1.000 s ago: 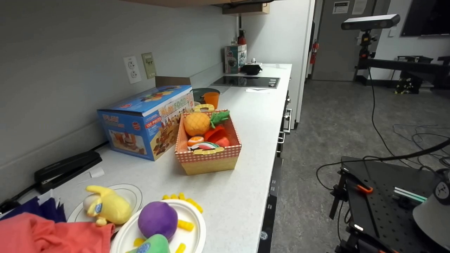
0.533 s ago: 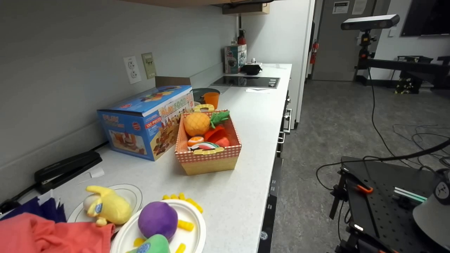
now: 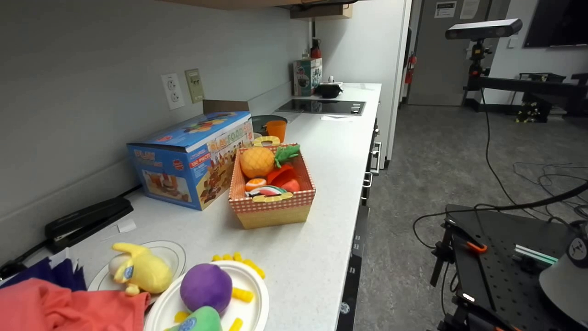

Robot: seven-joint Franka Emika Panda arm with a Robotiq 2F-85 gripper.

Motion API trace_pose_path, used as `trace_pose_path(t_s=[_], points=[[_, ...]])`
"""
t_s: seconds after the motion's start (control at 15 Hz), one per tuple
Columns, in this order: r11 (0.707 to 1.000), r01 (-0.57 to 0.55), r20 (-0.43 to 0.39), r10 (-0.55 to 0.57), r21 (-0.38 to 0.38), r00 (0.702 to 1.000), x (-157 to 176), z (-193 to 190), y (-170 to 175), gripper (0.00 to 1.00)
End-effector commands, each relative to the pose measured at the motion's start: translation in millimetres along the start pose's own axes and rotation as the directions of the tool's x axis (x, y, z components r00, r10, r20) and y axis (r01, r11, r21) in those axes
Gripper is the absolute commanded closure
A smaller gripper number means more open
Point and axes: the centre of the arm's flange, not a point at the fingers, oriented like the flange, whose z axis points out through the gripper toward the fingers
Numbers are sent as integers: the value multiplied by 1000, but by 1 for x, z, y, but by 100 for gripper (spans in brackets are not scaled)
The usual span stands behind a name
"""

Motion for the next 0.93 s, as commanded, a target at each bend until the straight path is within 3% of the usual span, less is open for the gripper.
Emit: trace_pose_path(t_s=[0.0, 0.87], points=[[1000, 0, 0, 0, 0, 1000, 0, 0, 0, 0], [999, 32, -6, -32, 4, 999, -1, 1, 2, 0]])
